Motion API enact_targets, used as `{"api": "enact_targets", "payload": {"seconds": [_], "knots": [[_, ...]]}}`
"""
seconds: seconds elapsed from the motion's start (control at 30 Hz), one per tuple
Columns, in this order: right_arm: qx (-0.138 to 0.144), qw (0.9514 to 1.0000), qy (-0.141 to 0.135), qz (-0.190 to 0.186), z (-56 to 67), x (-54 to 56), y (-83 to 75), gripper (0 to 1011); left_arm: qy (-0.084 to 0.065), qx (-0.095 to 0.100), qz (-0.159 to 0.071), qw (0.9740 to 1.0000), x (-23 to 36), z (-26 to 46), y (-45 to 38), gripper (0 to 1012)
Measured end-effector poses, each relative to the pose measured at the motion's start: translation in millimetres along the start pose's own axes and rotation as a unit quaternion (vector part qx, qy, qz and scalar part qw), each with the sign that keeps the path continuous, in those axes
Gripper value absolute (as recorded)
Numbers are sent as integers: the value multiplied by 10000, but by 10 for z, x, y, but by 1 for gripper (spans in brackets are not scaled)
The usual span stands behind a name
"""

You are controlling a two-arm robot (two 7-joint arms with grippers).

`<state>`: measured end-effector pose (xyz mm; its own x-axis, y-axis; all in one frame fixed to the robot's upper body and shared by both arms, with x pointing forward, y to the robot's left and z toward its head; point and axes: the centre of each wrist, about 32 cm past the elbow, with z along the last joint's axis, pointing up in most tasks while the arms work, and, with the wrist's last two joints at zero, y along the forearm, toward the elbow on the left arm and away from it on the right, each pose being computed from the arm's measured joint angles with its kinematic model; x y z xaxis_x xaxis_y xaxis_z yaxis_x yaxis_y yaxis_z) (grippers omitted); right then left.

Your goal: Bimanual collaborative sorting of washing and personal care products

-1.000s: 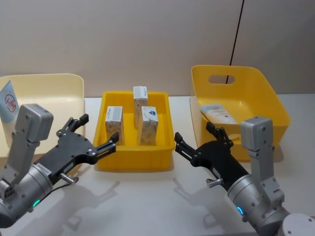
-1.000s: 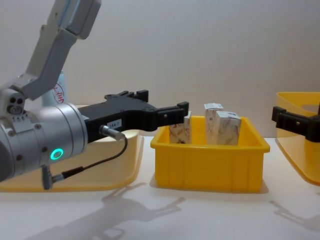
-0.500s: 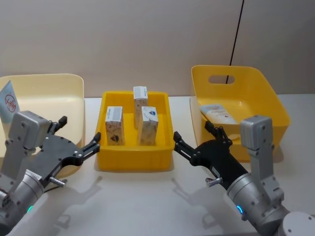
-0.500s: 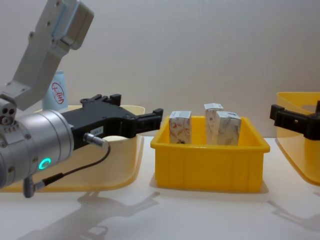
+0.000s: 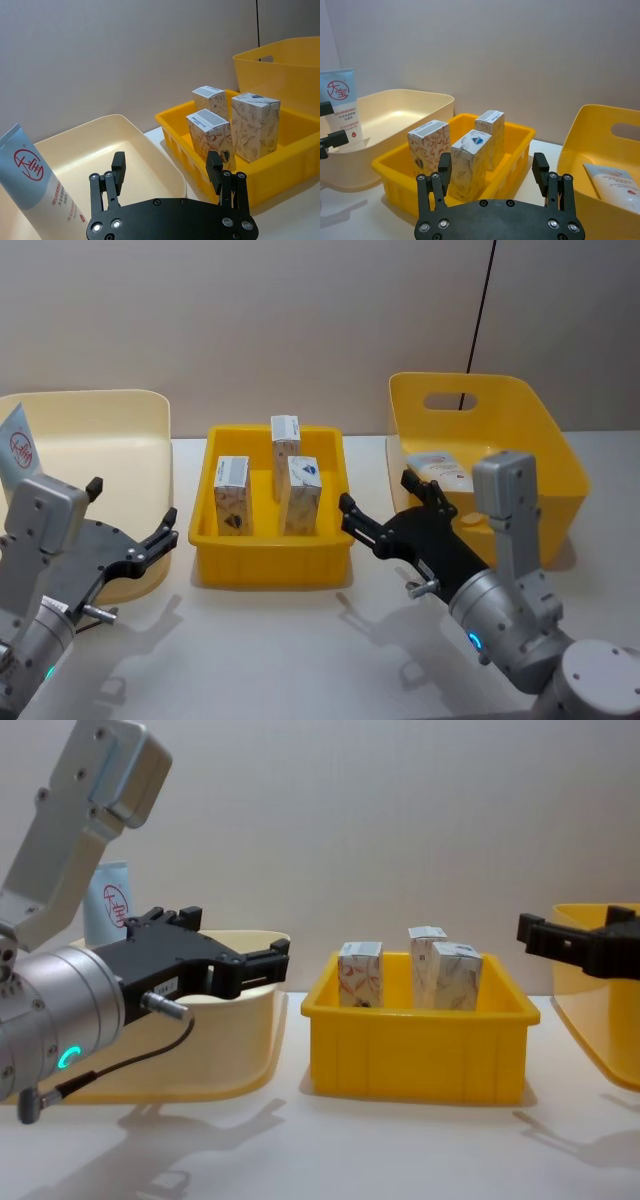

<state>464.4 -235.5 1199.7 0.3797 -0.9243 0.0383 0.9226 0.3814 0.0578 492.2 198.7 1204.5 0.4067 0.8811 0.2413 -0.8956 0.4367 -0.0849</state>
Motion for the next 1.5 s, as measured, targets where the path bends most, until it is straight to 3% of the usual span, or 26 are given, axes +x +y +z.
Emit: {"api": "enact_targets", "payload": {"seconds": [0.8, 1.5], "knots": [[-241, 9997, 60, 59, 63, -86, 483, 1001, -8, -1, 13, 10000, -4, 1, 1, 1003], [-684, 9976, 16, -129, 32, -261, 819, 1001, -7, -1, 14, 10000, -3, -1, 1, 1003]]}}
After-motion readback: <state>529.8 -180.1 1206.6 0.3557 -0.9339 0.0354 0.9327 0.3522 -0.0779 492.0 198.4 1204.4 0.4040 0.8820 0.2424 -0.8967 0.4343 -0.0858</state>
